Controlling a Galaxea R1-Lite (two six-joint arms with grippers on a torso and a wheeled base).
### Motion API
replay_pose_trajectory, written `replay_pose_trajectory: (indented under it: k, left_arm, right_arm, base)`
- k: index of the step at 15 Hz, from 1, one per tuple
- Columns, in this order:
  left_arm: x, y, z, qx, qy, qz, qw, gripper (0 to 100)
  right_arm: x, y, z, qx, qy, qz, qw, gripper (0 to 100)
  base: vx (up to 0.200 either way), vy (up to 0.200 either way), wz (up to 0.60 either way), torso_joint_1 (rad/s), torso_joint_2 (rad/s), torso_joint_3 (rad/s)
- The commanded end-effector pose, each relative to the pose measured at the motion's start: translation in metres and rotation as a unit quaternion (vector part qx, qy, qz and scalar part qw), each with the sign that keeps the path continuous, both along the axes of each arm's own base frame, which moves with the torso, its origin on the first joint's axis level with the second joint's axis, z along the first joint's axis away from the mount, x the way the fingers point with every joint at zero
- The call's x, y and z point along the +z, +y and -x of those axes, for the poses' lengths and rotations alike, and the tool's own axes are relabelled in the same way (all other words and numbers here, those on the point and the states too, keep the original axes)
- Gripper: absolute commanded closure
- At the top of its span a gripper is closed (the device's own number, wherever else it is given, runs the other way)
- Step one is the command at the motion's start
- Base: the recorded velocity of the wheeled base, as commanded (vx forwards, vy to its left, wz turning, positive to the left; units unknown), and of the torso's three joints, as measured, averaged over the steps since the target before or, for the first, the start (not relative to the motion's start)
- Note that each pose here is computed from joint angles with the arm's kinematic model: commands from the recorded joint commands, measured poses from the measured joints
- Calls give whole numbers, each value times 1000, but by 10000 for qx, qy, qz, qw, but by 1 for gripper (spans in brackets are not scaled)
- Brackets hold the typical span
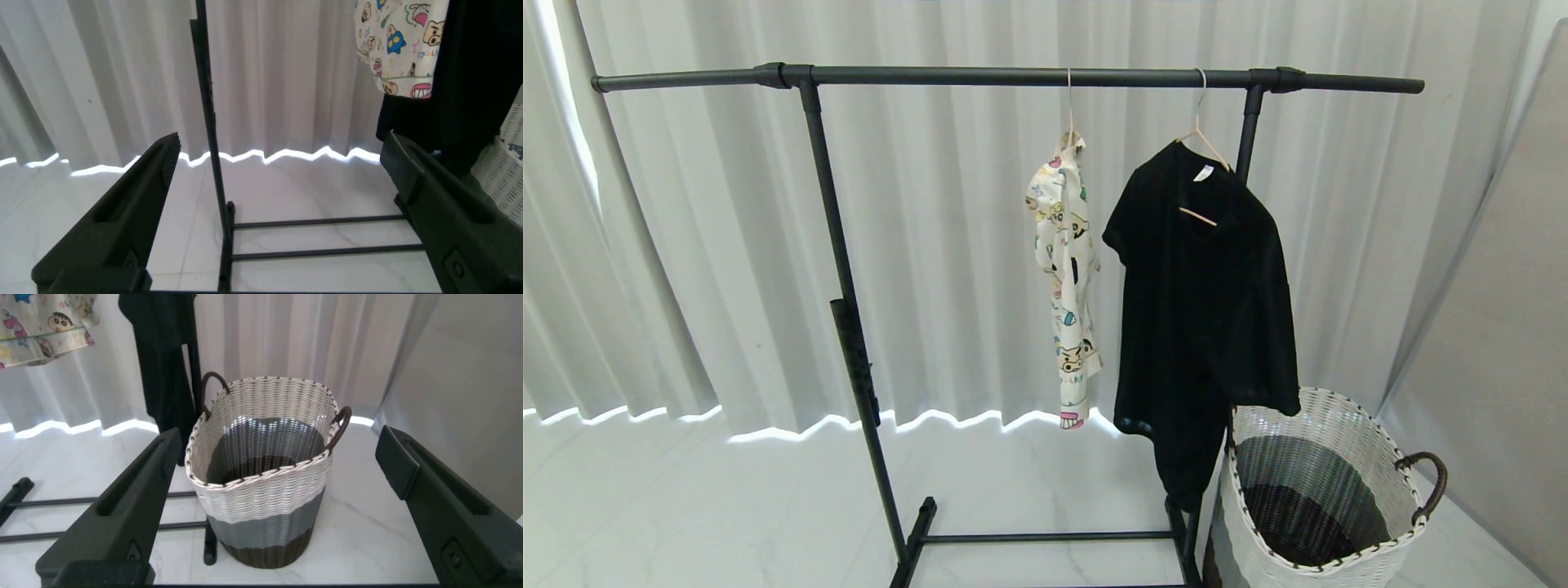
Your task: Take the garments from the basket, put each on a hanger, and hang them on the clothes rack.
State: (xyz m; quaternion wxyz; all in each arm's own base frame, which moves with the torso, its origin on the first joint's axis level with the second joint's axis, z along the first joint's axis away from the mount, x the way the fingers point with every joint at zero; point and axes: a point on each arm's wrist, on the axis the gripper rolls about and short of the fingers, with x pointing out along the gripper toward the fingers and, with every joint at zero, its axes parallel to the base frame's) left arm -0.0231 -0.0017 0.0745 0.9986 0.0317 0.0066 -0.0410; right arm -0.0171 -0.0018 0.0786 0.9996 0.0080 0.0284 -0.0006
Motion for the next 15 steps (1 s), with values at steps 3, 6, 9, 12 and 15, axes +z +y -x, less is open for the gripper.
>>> replay_pose_trajectory:
  k: [3,6,9,12,15]
  left_arm:
    - [0,0,0,1,-2,-2,10000,0]
    - [0,0,0,-7,-2,-2,10000,0]
    - [0,0,0,1,-2,-2,10000,0]
    - [0,0,0,1,-2,-2,10000,0]
    - [0,0,0,1,-2,-2,10000,0]
  right_arm:
    - [0,0,0,3,7,1,10000,0]
    - [0,0,0,3,7,1,10000,0]
    - [0,0,0,3,7,1,10000,0]
    - [0,0,0,-4,7,1,10000,0]
    - [0,0,0,-4,7,1,10000,0]
  base:
    - [0,0,0,0,0,0]
    - [0,0,0,0,0,0]
    - [0,0,0,0,0,0]
    - [0,0,0,0,0,0]
    - [0,0,0,0,0,0]
